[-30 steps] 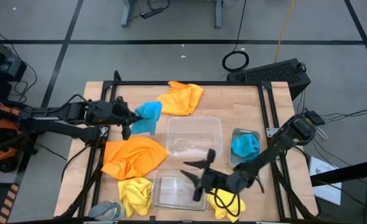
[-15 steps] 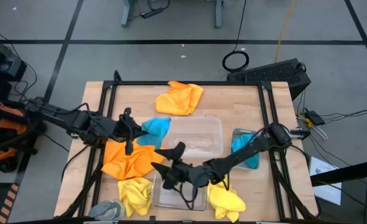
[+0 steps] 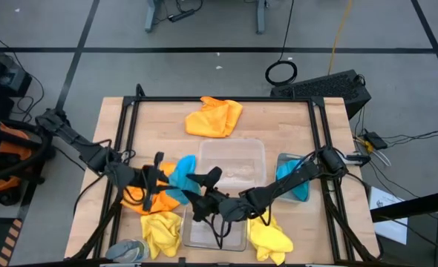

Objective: Sort microfiber towel by color & place in baskets
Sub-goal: Put the blue microfiber cloth into the gray bin

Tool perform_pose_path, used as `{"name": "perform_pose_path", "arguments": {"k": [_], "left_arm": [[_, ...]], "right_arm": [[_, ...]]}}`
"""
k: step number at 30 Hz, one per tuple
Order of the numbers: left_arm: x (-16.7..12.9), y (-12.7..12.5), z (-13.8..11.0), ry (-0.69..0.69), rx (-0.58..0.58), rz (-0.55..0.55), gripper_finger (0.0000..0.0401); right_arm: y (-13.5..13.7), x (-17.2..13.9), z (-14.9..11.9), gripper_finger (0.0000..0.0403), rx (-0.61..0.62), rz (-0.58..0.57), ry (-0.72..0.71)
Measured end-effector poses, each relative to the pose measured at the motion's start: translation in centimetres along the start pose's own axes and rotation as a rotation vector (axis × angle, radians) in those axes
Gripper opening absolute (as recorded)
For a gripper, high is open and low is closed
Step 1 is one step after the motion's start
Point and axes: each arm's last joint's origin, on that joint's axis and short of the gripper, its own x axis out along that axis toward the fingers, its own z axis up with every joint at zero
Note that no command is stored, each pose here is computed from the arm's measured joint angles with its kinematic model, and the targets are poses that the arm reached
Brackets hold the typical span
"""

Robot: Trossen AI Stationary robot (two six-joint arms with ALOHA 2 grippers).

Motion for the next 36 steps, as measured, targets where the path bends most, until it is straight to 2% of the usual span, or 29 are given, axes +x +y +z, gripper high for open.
{"name": "perform_pose_path", "arguments": {"k": [5,9,14,17,21,25,28,31,36], "left_arm": [[0.5,-1.6,-0.3,0.005,0.131,-0.031,0.0019],[1.0,-2.5,-0.6,0.019,0.214,-0.056,0.002],[1.3,-3.0,-0.9,0.033,0.246,-0.07,0.002],[1.1,-3.3,-0.9,0.037,0.206,-0.131,0.0031],[1.0,-3.7,-1.2,0.063,0.132,-0.19,0.0088],[0.8,-3.8,-1.5,0.088,0.148,-0.187,0.0171],[0.7,-3.9,-1.8,0.12,0.167,-0.192,0.0227],[0.3,-3.9,-2.3,0.171,0.167,-0.194,0.0265],[-0.1,-3.7,-2.6,0.194,0.137,-0.155,0.0284]], "right_arm": [[0.6,0.0,-0.5,0.0273,0.024,0.092,0.007],[0.8,0.0,-0.4,0.0247,0.035,0.163,-0.034],[0.9,0.1,-0.7,0.0185,0.04,0.18,-0.023],[1.0,0.0,-0.8,0.0133,0.027,0.196,-0.017],[1.1,0.0,-1.0,0.0063,0.008,0.197,0.001],[1.2,-0.1,-1.1,0.0019,-0.009,0.19,0.016],[1.1,-0.7,-0.9,0.0015,-0.034,0.144,0.055],[0.7,-1.7,-0.6,0.0027,-0.058,0.076,0.109],[-0.5,-3.6,0.5,0.0038,-0.027,0.013,0.144]]}}
